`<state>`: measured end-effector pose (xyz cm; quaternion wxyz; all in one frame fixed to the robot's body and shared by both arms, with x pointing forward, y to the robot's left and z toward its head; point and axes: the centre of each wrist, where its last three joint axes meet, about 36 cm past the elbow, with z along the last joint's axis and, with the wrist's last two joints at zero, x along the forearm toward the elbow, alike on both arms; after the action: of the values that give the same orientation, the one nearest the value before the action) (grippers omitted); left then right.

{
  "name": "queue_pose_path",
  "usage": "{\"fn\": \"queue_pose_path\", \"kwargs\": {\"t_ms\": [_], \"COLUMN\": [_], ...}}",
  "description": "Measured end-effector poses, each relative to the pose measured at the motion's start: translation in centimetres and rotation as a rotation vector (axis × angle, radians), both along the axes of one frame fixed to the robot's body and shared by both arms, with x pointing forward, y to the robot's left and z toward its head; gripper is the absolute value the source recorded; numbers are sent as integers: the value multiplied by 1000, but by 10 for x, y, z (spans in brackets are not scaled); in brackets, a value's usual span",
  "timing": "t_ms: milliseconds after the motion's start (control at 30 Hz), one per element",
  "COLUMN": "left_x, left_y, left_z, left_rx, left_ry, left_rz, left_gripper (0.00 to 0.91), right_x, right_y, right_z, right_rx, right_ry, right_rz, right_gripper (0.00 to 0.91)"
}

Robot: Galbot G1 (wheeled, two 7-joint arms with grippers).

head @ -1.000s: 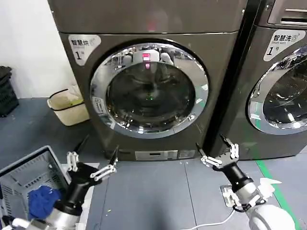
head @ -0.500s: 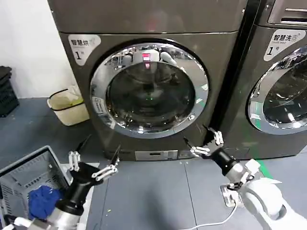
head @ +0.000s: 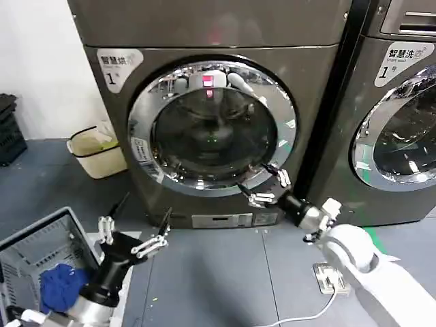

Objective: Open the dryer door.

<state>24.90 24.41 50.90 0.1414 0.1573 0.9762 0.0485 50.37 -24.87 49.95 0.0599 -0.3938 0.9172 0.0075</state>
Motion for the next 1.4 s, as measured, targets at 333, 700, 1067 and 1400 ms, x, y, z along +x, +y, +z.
{"fn": "queue_pose_path", "kwargs": {"t_ms": [333, 700, 1067, 1400], "left_x": [0, 1, 2, 3], "left_y": [1, 2, 3, 3], "left_z": [0, 0, -1, -1], "left_rx": [2, 3, 2, 0], "left_ry": [-1, -2, -3, -4], "left_rz": [3, 5, 7, 8], "left_gripper": [907, 907, 907, 907], "right_x": [36, 66, 89, 104], "right_y": [27, 62, 92, 113], "right_z": [5, 2, -2, 1], "right_rx": [-21, -51, -70, -82], "right_ry": [12, 32, 55, 57], "right_rz": [59, 126, 176, 196], "right_gripper": [907, 907, 907, 907]}}
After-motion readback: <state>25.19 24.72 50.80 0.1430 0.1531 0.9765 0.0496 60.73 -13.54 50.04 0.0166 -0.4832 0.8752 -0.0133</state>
